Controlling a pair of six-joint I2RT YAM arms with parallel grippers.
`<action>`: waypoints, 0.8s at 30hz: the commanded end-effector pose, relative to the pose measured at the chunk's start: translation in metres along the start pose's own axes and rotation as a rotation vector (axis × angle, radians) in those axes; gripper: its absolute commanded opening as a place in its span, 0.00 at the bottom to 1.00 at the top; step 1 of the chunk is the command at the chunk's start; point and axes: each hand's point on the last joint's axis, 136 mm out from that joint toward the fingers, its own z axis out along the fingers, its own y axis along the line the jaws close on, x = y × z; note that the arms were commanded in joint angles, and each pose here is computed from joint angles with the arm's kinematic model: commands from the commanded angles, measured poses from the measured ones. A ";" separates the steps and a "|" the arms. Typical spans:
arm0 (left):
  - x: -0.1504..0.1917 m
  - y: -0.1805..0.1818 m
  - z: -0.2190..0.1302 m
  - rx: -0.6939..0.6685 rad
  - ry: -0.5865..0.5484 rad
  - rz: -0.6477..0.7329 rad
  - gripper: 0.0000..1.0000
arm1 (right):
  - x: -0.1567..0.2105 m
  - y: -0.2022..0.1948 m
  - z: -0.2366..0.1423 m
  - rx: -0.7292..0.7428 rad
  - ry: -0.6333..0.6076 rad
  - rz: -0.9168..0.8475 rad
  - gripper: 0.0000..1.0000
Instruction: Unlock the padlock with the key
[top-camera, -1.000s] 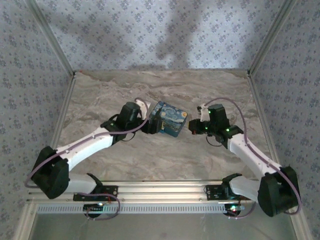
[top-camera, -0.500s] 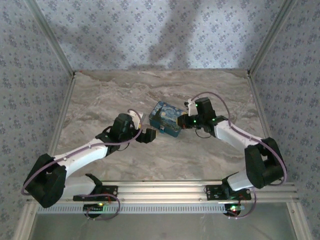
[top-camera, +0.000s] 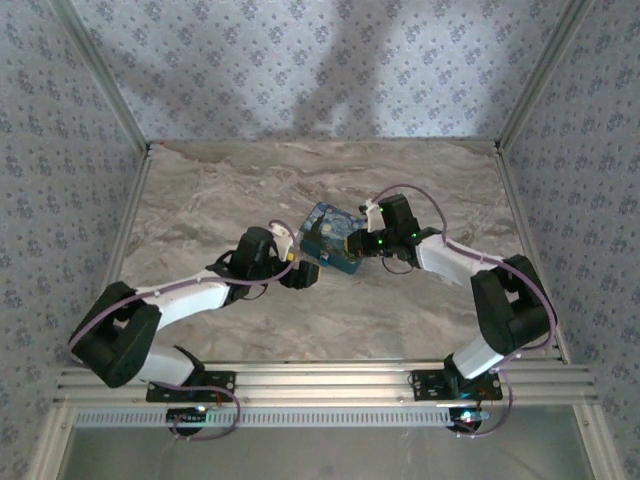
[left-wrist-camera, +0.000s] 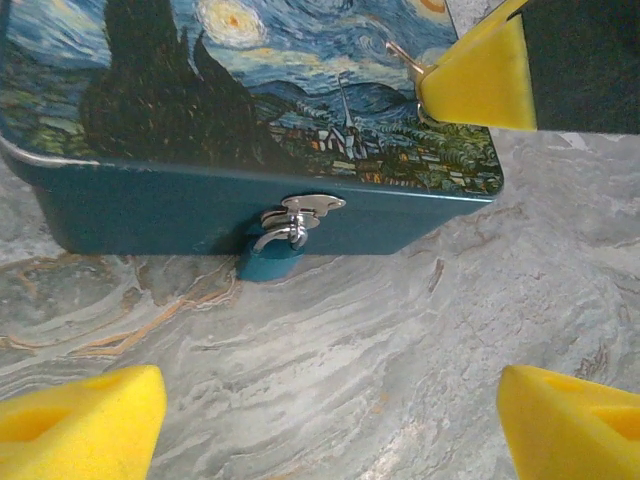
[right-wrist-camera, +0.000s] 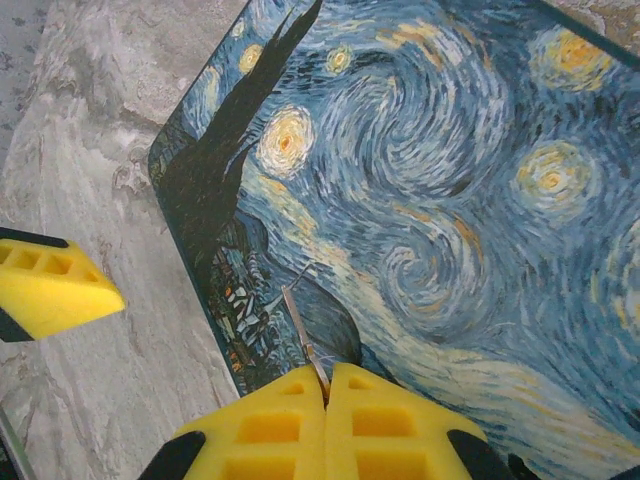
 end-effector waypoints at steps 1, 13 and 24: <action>-0.003 -0.004 0.007 0.059 -0.016 0.007 0.82 | 0.013 -0.013 0.004 0.071 0.047 0.030 0.00; 0.002 0.006 0.038 0.086 -0.014 0.040 0.76 | 0.028 -0.023 0.004 0.118 0.077 0.035 0.00; -0.003 0.014 0.064 0.092 -0.014 0.056 0.71 | 0.028 -0.022 0.002 0.128 0.077 0.029 0.00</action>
